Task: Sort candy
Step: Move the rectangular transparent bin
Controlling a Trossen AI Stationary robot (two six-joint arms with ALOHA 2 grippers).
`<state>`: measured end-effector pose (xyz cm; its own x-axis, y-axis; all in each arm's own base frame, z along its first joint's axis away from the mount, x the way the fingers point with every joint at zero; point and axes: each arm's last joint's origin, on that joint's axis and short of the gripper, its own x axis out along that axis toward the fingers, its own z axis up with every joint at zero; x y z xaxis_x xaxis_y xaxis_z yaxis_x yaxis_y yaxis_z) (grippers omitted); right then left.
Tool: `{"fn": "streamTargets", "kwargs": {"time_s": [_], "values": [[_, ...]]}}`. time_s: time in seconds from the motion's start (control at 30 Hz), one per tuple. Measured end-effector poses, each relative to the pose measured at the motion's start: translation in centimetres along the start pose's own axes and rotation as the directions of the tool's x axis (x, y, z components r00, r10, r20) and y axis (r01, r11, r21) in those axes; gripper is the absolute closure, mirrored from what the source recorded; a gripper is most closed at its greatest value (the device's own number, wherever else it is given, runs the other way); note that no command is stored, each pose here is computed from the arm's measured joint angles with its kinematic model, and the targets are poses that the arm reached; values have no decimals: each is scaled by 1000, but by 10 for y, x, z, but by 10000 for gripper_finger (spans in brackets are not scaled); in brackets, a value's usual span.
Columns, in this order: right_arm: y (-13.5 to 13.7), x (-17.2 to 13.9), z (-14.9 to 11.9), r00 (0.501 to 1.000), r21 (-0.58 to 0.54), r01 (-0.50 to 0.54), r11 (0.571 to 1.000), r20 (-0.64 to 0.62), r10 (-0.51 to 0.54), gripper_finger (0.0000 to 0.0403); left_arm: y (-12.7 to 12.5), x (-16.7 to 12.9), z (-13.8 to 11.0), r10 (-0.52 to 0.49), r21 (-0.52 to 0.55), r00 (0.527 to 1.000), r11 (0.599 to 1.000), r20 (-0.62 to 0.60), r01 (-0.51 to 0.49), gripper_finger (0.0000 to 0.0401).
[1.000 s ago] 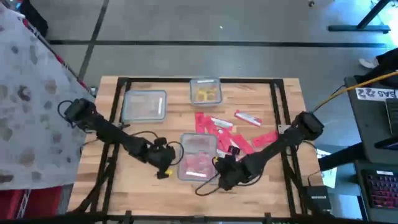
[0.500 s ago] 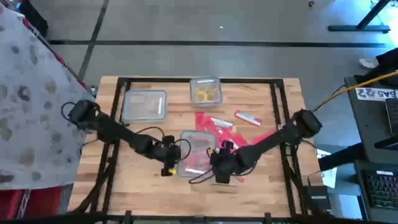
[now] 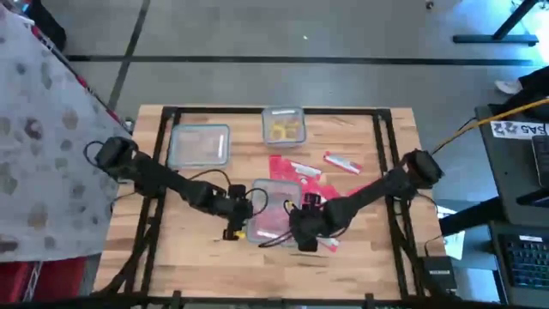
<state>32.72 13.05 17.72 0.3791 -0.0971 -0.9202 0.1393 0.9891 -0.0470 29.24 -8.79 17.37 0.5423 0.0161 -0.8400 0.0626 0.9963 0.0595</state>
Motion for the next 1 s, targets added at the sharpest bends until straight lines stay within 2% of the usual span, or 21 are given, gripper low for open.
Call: {"fn": "streamTargets", "kwargs": {"time_s": [0.13, 0.33, 0.4, 0.7, 0.87, 1.0], "values": [[-3, -6, 5, 1000, 2, 19, 1000, -20, -19, 212, 4, 0, 3, 7, -5, 1000, 1000, 6, -7, 150], [-9, -32, 10, 996, -31, 58, 998, -60, -59, 212, 16, -13, 25, 19, -17, 1000, 1000, -8, -19, 150], [-15, -40, 11, 994, -41, 79, 996, -68, -81, 212, 25, -17, 32, 10, -44, 1000, 999, -23, -11, 151], [-63, -79, -1, 964, -34, 203, 979, -166, -206, 212, 81, -30, 69, 80, -94, 994, 993, 70, -74, 156], [-94, -97, -11, 946, 12, 259, 966, -203, -251, 212, 115, -17, 88, 95, -106, 993, 991, 69, -87, 157], [-113, -100, -25, 927, 37, 305, 952, -243, -287, 212, 139, 2, 103, 129, -84, 989, 989, 69, -123, 157]]}}
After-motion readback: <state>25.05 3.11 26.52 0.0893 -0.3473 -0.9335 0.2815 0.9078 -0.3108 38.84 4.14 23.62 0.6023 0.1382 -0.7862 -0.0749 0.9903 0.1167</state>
